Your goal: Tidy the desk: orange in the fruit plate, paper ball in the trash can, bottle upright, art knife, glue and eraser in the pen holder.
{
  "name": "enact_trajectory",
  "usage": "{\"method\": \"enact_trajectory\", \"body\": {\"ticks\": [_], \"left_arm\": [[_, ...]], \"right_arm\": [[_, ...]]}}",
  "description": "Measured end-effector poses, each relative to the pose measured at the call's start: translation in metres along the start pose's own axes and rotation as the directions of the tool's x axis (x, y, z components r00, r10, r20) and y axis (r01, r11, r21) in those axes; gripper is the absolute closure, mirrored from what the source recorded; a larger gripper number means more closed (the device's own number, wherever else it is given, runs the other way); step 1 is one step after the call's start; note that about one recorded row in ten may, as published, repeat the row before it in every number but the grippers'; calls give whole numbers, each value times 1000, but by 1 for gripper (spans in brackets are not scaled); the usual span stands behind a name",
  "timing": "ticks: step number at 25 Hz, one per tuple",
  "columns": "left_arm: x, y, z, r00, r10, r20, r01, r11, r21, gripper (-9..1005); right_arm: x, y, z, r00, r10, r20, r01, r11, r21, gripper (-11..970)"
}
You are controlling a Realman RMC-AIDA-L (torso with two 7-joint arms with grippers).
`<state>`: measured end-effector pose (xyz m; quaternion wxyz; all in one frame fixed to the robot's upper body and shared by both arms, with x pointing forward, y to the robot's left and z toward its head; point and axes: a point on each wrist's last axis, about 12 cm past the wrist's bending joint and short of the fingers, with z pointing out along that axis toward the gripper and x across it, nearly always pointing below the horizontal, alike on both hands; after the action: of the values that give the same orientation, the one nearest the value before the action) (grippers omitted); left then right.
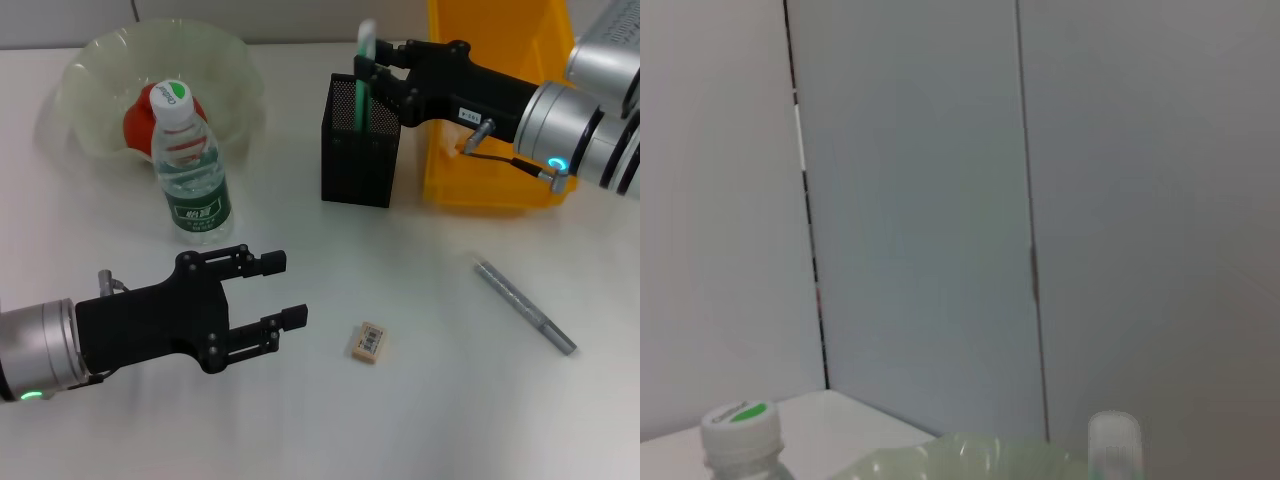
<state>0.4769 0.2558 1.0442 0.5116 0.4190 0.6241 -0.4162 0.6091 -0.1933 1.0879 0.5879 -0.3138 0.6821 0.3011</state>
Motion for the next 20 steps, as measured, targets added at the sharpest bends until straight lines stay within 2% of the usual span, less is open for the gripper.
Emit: {"method": "enact_trajectory", "body": {"ticks": [6,11,12,17,20], "left_arm": [[-1,1,1,1000,4,1,-4,1000,3,392],[-1,1,1,1000,5,1,-5,1000,4,391],[-1,1,1,1000,5,1,-5,1000,4,391],[-1,0,-1,1000,0,5,0,1000,-2,388],[0,0,-1,1000,-1,7,2,1000,-8,385]], "right_arm": [[0,0,0,1000,0,3,0,1000,2,670],[-3,-1,-1,1000,17,10,-17,1000,-3,555],[-8,-2,-4,999,49,21,-48,999,-12,545],[-25,2,-16,996,80,41,-77,994,-73,492],[-43,10,-24,997,62,-36,-67,985,-162,461]]}}
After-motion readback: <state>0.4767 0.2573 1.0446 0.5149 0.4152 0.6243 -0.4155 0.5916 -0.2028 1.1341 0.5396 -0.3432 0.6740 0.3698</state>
